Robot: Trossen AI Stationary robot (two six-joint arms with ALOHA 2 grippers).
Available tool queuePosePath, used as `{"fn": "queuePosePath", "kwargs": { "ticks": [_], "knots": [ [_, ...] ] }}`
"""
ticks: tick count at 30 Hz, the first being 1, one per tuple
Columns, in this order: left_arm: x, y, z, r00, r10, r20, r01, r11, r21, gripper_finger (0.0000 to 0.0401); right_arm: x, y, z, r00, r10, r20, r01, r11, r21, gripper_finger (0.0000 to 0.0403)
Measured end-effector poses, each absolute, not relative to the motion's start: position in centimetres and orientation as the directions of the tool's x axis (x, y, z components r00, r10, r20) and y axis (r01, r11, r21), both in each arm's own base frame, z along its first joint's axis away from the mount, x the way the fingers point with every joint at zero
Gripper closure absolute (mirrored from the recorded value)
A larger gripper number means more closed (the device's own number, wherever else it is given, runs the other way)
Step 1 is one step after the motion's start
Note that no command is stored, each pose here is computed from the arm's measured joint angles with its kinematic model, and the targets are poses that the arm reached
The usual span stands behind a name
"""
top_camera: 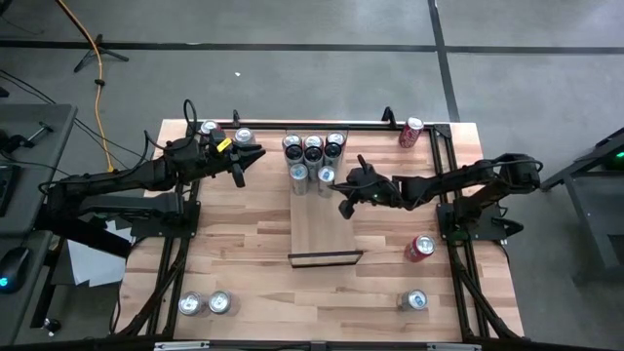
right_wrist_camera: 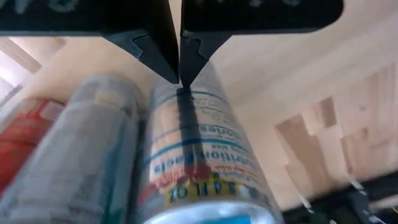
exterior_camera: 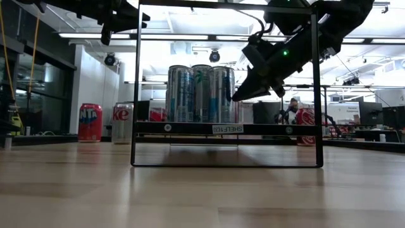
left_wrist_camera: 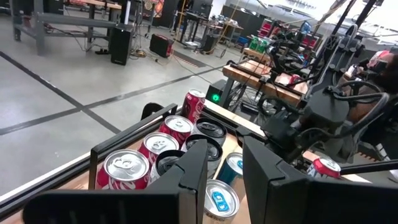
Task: Place canned beverage on shelf
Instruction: Put the blue soda can on the shelf aligned with the other blue soda can
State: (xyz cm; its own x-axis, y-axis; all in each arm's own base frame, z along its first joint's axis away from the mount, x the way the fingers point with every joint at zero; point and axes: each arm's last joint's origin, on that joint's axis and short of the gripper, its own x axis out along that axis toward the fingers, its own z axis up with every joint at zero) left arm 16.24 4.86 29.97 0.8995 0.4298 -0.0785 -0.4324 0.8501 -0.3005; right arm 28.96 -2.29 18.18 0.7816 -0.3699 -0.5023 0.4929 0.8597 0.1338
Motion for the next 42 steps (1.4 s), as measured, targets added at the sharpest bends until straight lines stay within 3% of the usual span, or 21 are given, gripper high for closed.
{"fn": "queuePosePath", "kwargs": {
  "ticks": [12,20,28,33,42],
  "knots": [
    [16.2,4.9,30.0,0.900,0.430,-0.078,-0.432,0.850,-0.301,0.0348,29.3,-2.3,18.7,0.816,-0.364,-0.450,0.476,0.864,0.164,0.0403],
    [16.3,4.9,30.0,0.900,0.430,-0.077,-0.432,0.850,-0.302,0.0348,30.8,-1.9,17.5,0.841,-0.287,-0.459,0.411,0.891,0.194,0.0403],
    [16.2,4.9,30.0,0.900,0.429,-0.077,-0.431,0.848,-0.309,0.0348,31.5,-1.7,18.5,0.799,-0.283,-0.531,0.370,0.927,0.062,0.0403],
    [16.3,4.9,30.0,0.900,0.430,-0.078,-0.432,0.847,-0.309,0.0348,31.5,-2.0,19.2,0.710,-0.376,-0.595,0.431,0.901,-0.055,0.0403],
    [16.2,4.9,30.0,0.900,0.430,-0.078,-0.432,0.847,-0.309,0.0348,31.6,-2.5,19.5,0.688,-0.452,-0.567,0.485,0.868,-0.102,0.0403]
  ]
}}
